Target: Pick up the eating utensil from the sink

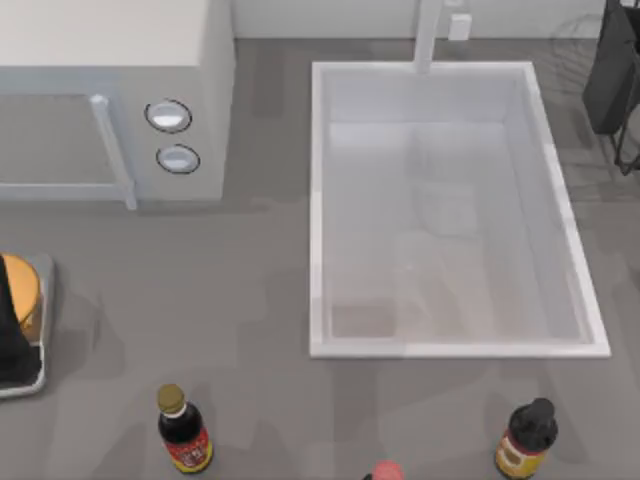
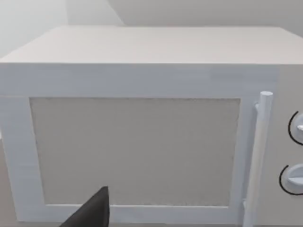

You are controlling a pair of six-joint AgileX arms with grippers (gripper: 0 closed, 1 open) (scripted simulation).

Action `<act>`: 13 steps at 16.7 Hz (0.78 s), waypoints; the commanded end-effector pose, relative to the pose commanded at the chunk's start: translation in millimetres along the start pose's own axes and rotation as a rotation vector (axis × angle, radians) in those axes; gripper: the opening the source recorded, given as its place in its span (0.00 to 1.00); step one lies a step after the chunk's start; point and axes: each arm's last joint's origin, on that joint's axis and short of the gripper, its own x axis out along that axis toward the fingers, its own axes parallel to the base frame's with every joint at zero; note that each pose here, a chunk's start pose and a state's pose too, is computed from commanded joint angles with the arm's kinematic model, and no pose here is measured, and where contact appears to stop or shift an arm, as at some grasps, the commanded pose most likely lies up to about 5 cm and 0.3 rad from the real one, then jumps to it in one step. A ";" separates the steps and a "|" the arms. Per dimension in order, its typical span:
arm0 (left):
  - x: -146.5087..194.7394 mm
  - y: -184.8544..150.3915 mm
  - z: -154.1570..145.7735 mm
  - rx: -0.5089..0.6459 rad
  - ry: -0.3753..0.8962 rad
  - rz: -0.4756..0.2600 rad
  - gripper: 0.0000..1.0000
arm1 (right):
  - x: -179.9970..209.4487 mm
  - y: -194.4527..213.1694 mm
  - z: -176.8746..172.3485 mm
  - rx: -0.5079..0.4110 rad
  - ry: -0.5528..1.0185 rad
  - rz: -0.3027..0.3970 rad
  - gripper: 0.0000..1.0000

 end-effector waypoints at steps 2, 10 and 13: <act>0.0 0.0 0.0 0.000 0.000 0.000 1.00 | 19.0 0.4 3.7 -0.011 -0.046 0.016 0.00; 0.0 0.0 0.0 0.000 0.000 0.000 1.00 | 101.6 -4.5 -34.1 0.015 0.138 -0.062 0.00; 0.0 0.0 0.0 0.000 0.000 0.000 1.00 | 101.9 -4.7 -34.3 0.015 0.140 -0.063 0.00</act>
